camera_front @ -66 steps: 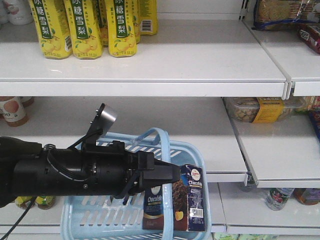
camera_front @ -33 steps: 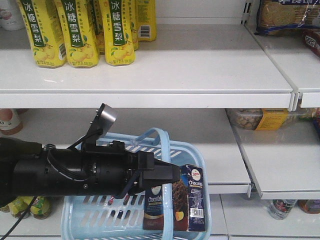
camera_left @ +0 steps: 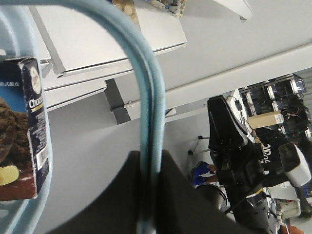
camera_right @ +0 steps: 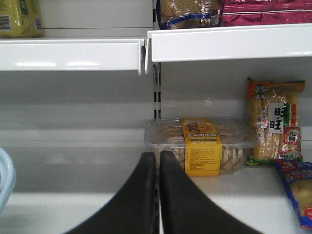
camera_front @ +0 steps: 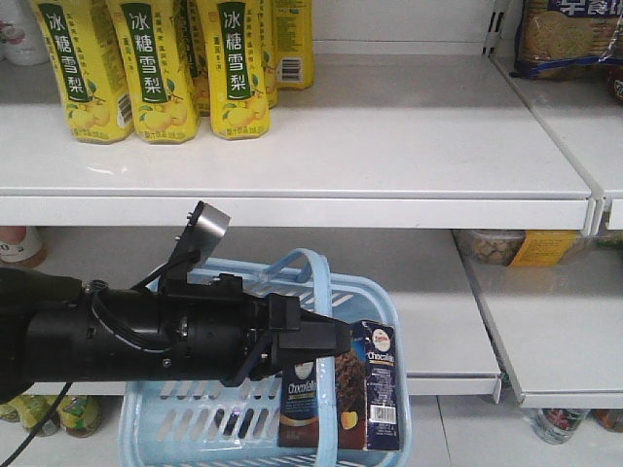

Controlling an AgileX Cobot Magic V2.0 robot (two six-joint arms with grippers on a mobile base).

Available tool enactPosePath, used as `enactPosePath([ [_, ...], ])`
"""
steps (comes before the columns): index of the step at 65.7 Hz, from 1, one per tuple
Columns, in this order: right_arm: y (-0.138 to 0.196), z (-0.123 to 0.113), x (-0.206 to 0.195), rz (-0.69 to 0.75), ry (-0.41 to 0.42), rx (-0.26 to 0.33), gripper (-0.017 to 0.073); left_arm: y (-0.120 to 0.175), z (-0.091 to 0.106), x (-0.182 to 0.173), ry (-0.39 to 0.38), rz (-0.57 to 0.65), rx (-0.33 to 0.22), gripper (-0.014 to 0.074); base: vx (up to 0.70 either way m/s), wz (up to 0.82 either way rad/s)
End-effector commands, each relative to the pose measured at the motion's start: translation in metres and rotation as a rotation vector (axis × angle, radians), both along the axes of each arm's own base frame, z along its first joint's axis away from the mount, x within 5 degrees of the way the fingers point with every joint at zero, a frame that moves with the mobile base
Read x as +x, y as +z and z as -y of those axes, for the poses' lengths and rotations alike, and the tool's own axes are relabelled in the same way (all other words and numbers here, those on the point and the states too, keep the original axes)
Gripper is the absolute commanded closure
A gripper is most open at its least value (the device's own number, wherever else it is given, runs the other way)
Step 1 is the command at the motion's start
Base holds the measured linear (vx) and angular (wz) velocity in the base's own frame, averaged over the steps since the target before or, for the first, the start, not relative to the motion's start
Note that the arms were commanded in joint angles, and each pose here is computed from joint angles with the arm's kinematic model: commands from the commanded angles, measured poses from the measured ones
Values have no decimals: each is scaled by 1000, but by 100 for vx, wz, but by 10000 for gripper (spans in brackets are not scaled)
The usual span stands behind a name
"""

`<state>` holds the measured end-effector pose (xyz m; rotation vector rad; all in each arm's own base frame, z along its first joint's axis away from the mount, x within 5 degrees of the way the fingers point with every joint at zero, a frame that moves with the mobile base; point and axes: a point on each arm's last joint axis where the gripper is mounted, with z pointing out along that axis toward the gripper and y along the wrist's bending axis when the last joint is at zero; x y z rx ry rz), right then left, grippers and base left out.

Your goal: Left arm holds basket, right arm returns cookies

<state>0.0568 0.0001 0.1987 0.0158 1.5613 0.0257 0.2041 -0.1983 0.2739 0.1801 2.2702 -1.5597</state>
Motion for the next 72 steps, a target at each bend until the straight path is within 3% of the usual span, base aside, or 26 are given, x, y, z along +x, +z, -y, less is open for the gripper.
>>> enactPosePath([
  [1,1,-1,0,64,4,-16,569,30,2,-4,-5,22,-140,596,4,3],
  [72,1,-1,0,64,4,-16,569,30,2,-4,-5,22,-140,596,1,1],
])
